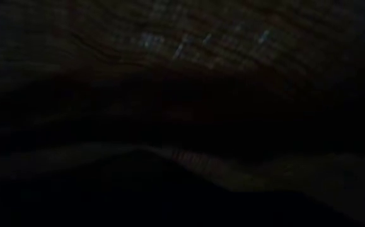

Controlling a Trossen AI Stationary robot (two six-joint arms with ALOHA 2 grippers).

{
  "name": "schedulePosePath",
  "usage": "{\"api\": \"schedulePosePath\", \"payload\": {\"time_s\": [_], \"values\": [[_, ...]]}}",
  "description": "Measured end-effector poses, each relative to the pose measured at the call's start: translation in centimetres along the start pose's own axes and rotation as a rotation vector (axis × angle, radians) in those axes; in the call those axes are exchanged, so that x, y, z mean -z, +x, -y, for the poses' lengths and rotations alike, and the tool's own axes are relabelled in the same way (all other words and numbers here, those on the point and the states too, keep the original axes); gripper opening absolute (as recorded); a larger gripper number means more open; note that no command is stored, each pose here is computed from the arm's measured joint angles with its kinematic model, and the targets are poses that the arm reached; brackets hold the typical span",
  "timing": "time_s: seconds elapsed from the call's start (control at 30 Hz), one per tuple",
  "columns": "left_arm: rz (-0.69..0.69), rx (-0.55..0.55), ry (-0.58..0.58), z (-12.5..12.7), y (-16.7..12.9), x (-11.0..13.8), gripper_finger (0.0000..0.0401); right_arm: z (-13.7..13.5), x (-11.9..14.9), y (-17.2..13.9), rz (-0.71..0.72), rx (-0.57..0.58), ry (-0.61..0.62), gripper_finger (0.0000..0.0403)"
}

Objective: Fold laundry
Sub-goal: Fold the pink polo

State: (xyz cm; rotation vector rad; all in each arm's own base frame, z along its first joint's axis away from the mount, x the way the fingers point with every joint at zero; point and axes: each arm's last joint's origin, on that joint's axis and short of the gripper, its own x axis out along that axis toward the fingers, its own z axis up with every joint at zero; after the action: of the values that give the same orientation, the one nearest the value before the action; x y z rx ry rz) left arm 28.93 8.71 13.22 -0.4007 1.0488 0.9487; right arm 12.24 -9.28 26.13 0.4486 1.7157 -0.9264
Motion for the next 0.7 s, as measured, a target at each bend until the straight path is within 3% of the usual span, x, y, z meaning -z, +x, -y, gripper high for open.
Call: {"api": "schedulePosePath", "payload": {"time_s": [0.13, 0.4, 0.7], "values": [[0.04, -0.082, -0.04, -1.0, 0.4, -0.6, 0.002, 0.0, 0.0, 0.0, 0.001, 0.002, 0.0, 0.0003], [0.034, -0.106, -0.078, -2.1, 0.9, -1.2, 0.0012, -0.1, -0.4, 0.0, 0.04, -0.003, 0.013, 0.0003], [0.007, 0.005, -0.07, -1.9, 0.2, -1.5, 0.0011, 0.0, -0.6, 0.0, 0.07, 0.035, -0.01, 0.0003]]}}
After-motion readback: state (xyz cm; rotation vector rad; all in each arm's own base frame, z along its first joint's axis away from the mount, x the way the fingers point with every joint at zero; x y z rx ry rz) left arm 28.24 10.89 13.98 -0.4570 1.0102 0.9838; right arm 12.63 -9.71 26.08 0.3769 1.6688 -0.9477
